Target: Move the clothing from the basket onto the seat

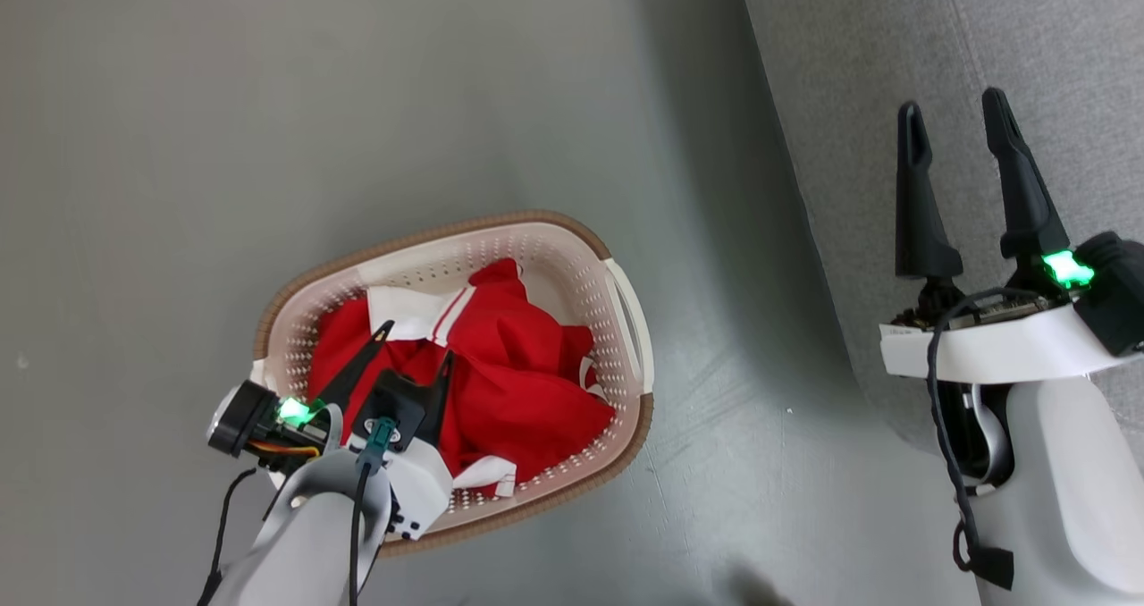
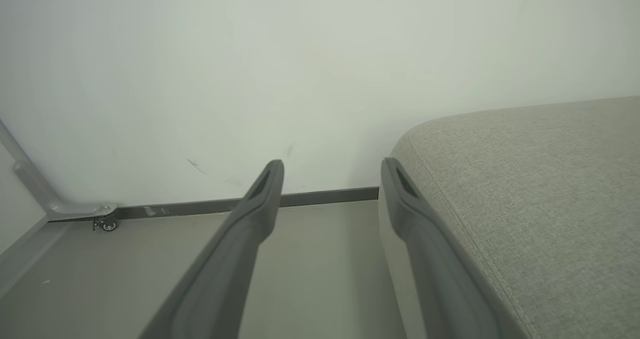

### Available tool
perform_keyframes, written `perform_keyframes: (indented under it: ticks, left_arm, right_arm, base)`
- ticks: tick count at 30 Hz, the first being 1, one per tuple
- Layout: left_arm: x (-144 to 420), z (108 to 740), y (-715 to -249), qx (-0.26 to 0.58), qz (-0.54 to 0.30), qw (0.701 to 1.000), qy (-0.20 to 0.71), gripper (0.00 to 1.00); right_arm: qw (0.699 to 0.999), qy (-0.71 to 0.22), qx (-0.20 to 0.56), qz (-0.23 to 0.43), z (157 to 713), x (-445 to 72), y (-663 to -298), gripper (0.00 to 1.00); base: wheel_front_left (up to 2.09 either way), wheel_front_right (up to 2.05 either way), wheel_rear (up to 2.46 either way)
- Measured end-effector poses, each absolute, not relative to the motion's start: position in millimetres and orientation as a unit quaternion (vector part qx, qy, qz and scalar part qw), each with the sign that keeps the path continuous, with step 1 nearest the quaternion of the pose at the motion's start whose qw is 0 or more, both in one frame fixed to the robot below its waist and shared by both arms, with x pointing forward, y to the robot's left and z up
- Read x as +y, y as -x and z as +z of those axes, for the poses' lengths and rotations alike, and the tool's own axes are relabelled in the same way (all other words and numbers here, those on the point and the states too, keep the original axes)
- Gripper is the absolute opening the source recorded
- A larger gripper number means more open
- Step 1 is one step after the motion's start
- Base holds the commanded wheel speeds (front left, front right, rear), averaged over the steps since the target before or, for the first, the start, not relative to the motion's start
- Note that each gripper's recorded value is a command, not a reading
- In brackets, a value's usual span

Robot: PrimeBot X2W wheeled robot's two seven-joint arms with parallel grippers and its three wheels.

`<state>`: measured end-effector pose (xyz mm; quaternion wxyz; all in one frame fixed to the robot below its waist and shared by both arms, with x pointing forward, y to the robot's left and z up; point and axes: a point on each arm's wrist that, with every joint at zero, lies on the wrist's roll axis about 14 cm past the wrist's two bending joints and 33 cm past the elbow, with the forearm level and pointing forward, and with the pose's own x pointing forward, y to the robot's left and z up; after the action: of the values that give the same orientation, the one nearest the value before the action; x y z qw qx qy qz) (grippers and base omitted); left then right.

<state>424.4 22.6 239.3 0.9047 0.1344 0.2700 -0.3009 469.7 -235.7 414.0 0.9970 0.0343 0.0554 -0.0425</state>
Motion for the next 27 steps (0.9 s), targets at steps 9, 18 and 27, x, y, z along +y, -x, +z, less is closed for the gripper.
perform_keyframes:
  ticks: [9,18,27]
  left_arm:
    - [17.6,205.7,-424.1,0.299,-0.333,0.879,-0.162,1.0]
    - [16.1,175.4,-422.8,0.318,-0.366,0.853,-0.194,1.0]
    - [21.2,146.5,-425.0,0.338,-0.389,0.823,-0.24,1.0]
  right_arm:
    - [0.997,-0.033,0.057,-0.037,405.2,-236.0,-487.0,1.0]
    - [0.996,-0.031,0.07,-0.045,391.8,-243.8,-490.8,1.0]
    - [0.995,-0.033,0.075,-0.053,385.2,-251.6,-493.4,1.0]
  base:
    - [0.0,0.0,0.0]
    - [0.0,0.0,0.0]
    - [0.0,0.0,0.0]
